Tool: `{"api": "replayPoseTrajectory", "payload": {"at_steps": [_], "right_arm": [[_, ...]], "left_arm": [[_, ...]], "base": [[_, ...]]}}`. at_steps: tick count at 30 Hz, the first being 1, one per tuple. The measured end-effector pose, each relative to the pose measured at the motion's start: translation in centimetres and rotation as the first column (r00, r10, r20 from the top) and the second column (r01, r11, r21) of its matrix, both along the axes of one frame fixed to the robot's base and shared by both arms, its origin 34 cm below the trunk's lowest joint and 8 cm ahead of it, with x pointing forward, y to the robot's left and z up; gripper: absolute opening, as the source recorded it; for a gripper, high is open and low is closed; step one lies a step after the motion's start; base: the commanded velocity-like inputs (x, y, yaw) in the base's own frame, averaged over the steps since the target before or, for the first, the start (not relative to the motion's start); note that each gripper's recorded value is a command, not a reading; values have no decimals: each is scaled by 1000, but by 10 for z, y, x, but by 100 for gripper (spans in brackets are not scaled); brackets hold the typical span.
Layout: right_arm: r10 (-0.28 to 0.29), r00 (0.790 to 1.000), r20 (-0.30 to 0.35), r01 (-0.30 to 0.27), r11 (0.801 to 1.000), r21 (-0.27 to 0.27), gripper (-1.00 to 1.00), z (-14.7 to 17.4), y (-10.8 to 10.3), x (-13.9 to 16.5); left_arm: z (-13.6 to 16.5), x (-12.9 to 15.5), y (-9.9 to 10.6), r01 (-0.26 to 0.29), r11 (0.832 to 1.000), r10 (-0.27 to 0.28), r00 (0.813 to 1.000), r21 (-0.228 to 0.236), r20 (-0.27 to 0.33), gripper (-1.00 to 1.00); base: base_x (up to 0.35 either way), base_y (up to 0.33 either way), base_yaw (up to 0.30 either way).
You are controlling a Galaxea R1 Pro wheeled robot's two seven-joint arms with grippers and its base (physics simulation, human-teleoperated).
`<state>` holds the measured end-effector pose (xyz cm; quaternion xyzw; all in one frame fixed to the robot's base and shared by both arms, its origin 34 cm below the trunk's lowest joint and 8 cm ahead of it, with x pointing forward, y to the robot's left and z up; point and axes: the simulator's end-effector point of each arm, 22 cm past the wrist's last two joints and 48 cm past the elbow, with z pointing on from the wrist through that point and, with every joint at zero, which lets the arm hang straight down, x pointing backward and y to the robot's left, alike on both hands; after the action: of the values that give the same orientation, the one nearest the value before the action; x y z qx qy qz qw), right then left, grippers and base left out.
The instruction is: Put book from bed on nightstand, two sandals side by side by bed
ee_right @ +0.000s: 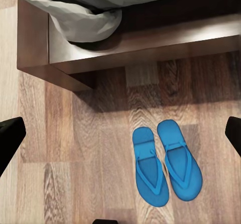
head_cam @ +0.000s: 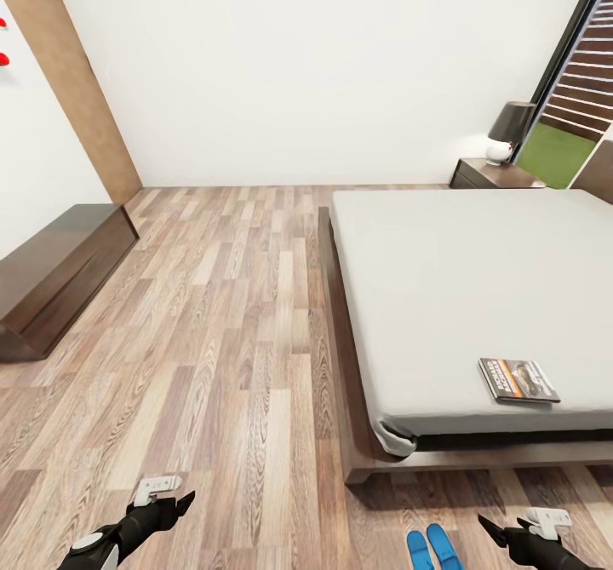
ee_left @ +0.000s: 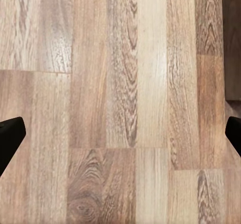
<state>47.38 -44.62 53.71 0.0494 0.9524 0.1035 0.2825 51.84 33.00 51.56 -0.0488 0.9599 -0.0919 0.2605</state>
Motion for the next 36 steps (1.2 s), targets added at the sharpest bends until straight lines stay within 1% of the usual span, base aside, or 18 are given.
{"api": "replayPoseTrajectory", "payload": {"at_steps": [16, 36], "right_arm": [[0, 1000, 2, 0, 1000, 0, 100, 1, 0, 0], [0, 1000, 31, 0, 1000, 0, 100, 10, 0, 10]], "left_arm": [[1, 0, 0, 0, 1000, 0, 1000, 0, 1, 100], [12, 10, 0, 0, 1000, 0, 1000, 0, 31, 100]], "base": [[-4, 0, 0], [0, 0, 0]]}}
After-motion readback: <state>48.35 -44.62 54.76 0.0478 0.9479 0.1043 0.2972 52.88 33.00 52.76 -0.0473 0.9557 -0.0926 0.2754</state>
